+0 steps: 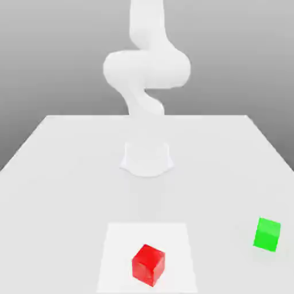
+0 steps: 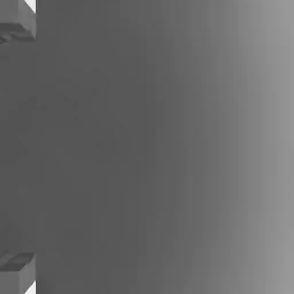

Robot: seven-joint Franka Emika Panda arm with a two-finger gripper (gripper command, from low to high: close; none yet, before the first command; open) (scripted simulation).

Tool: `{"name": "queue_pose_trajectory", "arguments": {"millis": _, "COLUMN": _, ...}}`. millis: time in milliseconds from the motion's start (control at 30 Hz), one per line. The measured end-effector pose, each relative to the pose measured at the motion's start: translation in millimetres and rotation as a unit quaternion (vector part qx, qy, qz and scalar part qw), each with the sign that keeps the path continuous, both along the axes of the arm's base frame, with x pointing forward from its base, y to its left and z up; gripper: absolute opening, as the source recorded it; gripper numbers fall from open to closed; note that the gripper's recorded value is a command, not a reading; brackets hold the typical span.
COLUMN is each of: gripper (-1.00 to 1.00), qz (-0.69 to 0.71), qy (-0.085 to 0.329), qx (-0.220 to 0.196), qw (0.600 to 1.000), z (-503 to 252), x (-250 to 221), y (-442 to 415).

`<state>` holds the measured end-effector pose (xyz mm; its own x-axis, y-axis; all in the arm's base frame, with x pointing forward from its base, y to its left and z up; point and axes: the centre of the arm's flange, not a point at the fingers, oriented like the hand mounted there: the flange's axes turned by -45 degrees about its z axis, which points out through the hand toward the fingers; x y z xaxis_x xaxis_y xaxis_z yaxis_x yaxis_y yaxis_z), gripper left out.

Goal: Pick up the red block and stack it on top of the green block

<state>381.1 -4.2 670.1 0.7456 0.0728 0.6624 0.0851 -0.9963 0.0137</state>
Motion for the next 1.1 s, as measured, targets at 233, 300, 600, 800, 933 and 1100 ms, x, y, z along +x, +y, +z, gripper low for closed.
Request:
{"name": "queue_pose_trajectory", "arguments": {"millis": 233, "gripper": 0.00, "qz": 0.133, "qy": 0.098, "qx": -0.043, "qw": 0.985, "z": -132, "x": 74, "y": 3}}
{"name": "queue_pose_trajectory", "arguments": {"millis": 300, "gripper": 0.00, "qz": 0.169, "qy": 0.124, "qx": -0.056, "qw": 0.976, "z": -172, "x": 87, "y": 6}}
{"name": "queue_pose_trajectory", "arguments": {"millis": 600, "gripper": 0.00, "qz": 0.323, "qy": 0.231, "qx": -0.124, "qw": 0.909, "z": -348, "x": 101, "y": 17}}
{"name": "queue_pose_trajectory", "arguments": {"millis": 800, "gripper": 0.00, "qz": 0.412, "qy": 0.295, "qx": -0.176, "qw": 0.844, "z": -450, "x": 78, "y": 10}}
{"name": "queue_pose_trajectory", "arguments": {"millis": 933, "gripper": 0.00, "qz": 0.424, "qy": 0.302, "qx": -0.184, "qw": 0.834, "z": -500, "x": 76, "y": 8}}
{"name": "queue_pose_trajectory", "arguments": {"millis": 1100, "gripper": -1.00, "qz": 0.424, "qy": 0.304, "qx": -0.183, "qw": 0.833, "z": -521, "x": 74, "y": 8}}
